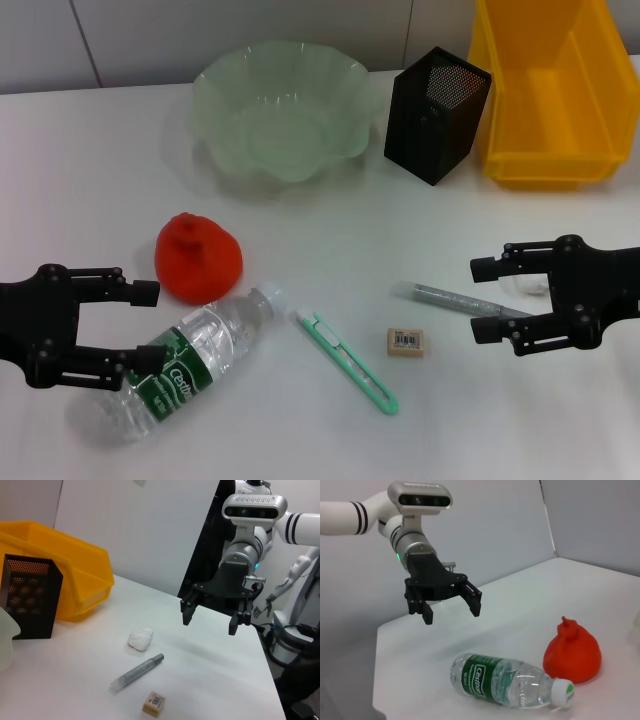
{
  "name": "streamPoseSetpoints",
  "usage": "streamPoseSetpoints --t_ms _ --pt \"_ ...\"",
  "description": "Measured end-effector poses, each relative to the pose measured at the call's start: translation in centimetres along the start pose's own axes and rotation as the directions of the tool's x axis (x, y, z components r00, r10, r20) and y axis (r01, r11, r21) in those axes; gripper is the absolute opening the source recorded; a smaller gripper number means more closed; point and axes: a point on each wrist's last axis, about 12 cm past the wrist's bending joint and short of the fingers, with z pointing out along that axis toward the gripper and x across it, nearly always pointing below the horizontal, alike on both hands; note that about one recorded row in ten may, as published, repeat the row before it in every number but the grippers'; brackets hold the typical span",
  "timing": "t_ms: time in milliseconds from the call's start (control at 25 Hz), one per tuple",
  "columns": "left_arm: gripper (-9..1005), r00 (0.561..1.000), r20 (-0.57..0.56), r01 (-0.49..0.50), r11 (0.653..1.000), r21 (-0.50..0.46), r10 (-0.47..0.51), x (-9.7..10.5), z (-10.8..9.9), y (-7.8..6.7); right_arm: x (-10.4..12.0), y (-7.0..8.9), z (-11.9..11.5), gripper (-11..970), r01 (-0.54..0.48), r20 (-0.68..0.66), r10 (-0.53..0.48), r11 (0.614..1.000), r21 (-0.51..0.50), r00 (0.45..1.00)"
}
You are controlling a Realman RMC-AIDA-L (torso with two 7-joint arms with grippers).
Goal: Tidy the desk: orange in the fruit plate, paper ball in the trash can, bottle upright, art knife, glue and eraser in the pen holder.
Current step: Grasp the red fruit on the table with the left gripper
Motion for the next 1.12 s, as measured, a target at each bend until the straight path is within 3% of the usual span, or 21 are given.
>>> streamPoseSetpoints --t_ms 680,880,1040,1120 --pt "812 1.0 -0.004 -0.006 1.0 -0.007 0.006 -0.5 -0.1 0.1 0.1 0.0 0.2 758 -0.004 -0.004 0.004 1.0 0.002 1.0" --pt "812 1.0 -0.026 -0.015 0.996 -0.09 0.013 -1.5 -0.9 0.3 0.4 0.1 -0.3 756 -0.014 -0.006 0.014 1.0 0.012 1.0" --pt "812 0.999 -0.024 -0.049 0.971 -0.232 0.044 -1.6 -0.4 1.1 0.3 0.1 -0.8 754 -0.038 -0.009 0.038 0.999 0.024 0.999" --pt "812 0.999 -0.024 -0.049 0.971 -0.232 0.044 -1.6 -0.4 1.1 0.2 0.0 -1.0 753 -0.052 -0.011 0.053 0.998 0.029 0.999"
